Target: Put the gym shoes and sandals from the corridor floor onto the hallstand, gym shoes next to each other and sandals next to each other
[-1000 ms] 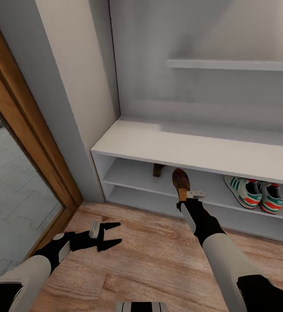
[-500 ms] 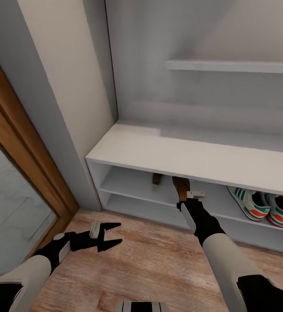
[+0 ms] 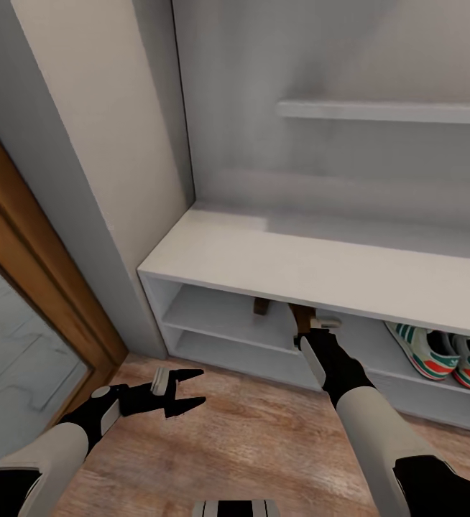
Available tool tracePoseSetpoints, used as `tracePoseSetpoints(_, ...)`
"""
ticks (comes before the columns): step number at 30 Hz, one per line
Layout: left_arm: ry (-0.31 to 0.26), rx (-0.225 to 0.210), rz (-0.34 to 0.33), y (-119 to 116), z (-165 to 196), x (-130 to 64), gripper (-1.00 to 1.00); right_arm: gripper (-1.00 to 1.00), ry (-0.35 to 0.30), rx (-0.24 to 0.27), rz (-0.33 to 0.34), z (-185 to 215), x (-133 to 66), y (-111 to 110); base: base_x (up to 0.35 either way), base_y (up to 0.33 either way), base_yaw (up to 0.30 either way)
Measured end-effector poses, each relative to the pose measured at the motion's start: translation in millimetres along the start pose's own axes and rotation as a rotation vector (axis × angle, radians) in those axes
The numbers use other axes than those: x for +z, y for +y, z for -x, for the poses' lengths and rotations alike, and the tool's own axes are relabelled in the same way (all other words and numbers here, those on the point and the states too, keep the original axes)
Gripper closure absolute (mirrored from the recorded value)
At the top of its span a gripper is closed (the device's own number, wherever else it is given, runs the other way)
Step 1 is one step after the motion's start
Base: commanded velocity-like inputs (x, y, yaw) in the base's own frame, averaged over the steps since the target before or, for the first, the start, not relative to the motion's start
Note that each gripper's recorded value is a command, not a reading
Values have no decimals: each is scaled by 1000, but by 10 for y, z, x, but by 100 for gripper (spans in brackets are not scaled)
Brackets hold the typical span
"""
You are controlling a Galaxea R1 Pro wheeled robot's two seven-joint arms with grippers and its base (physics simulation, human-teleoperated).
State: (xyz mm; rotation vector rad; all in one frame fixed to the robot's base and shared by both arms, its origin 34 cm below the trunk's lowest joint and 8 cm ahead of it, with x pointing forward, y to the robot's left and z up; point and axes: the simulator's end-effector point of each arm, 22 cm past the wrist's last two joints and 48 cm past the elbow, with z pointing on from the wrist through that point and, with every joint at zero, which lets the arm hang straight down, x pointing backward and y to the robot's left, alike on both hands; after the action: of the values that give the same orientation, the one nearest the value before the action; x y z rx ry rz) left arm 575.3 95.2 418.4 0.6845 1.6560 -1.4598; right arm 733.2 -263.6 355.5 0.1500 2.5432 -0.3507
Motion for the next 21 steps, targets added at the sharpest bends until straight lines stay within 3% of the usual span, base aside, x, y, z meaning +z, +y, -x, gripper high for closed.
tracePoseSetpoints(13,-1,-1,1,4,0,-1,-100,100,1,0,0,-3,4,-1,31,0,0)
tracePoseSetpoints(21,-1,0,0,3,0,0,-100,100,0,0,0,-2,2,1,144,0,0)
